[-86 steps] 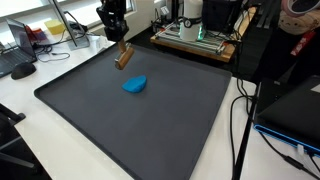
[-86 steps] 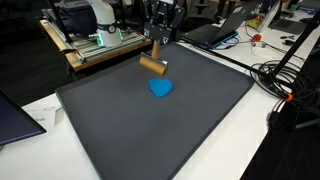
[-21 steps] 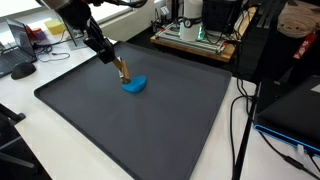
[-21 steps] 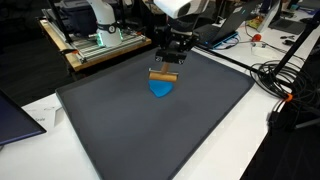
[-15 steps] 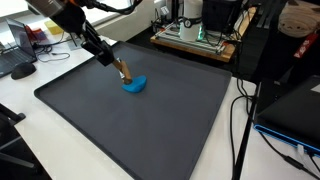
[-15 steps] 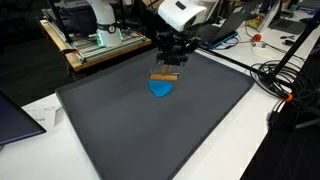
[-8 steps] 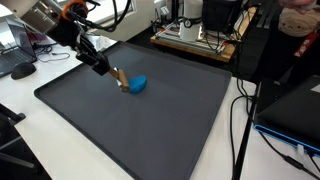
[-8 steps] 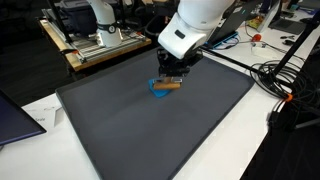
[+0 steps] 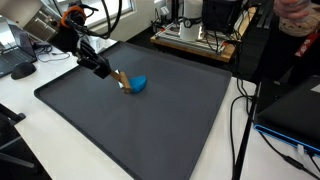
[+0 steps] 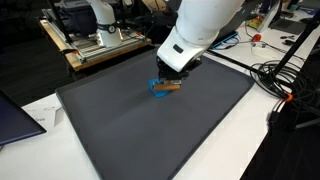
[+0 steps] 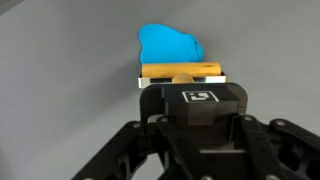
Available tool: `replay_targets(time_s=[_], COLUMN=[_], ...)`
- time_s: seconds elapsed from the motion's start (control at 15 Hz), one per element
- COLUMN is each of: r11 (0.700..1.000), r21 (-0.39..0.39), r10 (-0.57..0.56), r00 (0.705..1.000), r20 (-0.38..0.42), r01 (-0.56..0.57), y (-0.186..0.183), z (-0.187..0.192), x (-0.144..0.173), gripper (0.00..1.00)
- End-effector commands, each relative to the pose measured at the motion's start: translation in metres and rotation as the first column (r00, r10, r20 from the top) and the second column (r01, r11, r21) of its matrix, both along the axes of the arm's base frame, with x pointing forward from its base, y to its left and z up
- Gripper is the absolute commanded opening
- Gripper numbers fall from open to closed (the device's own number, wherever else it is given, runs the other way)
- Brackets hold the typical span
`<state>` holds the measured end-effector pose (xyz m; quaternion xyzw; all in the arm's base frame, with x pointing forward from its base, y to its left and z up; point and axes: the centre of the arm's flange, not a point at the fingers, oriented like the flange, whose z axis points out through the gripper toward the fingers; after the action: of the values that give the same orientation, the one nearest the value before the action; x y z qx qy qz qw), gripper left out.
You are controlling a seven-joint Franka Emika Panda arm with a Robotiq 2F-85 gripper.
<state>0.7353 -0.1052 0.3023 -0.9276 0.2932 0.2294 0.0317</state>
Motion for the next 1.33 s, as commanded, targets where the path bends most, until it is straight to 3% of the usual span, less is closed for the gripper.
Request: replay_targets(time_s=[0.0, 0.67, 1.27], r11=[0.999, 0.998, 1.000], r21=[0.048, 0.069, 0.008], r10=[-0.003, -0.004, -0.003], r00=[0.999, 0.999, 0.998], r20=[-0.033, -0.038, 0.061], r01=[0.005, 0.007, 0.002], y=[-0.010, -0.016, -0.008], z=[0.019, 0.008, 0.039], x=[0.063, 0.069, 0.024], gripper=[0.22, 0.22, 0.22])
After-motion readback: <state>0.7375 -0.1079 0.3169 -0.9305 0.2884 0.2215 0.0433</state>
